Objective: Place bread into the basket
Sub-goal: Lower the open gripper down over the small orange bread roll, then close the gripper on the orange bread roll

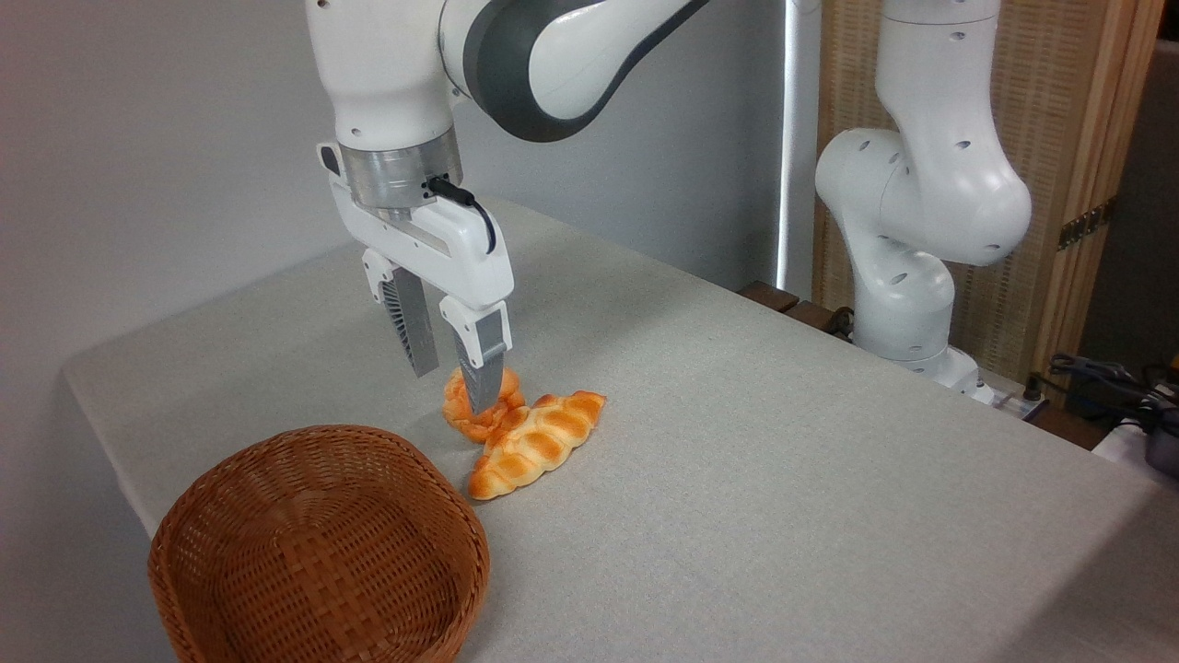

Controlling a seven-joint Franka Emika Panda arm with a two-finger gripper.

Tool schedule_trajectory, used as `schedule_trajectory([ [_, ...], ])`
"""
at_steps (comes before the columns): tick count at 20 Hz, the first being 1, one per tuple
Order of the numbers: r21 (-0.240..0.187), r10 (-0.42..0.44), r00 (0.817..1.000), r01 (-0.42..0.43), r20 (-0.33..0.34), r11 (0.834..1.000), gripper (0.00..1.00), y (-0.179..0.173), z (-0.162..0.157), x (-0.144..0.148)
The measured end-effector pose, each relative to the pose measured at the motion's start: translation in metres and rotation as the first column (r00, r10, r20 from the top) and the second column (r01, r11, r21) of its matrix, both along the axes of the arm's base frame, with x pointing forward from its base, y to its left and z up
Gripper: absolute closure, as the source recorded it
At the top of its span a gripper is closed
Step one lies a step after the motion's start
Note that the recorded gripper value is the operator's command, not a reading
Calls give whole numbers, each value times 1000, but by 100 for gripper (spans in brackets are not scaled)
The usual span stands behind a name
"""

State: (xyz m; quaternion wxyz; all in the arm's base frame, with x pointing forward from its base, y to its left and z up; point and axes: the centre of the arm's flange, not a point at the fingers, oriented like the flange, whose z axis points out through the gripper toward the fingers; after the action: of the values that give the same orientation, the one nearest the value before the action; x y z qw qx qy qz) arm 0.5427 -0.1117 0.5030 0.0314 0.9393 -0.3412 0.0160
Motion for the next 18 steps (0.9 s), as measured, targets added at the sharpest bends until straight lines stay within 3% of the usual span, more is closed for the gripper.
schedule_trajectory([
  [5, -97, 66, 997, -70, -45, 993, 0, -7, -16, -5],
  [8, -118, 64, 996, -70, -59, 991, 0, -15, -25, -8],
  [12, -109, 33, 995, -43, -95, 993, 0, -33, -41, -13],
  [16, -53, -24, 991, 17, -131, 998, 0, -50, -61, -18],
  [18, -36, -36, 990, 32, -135, 999, 19, -52, -63, -19],
])
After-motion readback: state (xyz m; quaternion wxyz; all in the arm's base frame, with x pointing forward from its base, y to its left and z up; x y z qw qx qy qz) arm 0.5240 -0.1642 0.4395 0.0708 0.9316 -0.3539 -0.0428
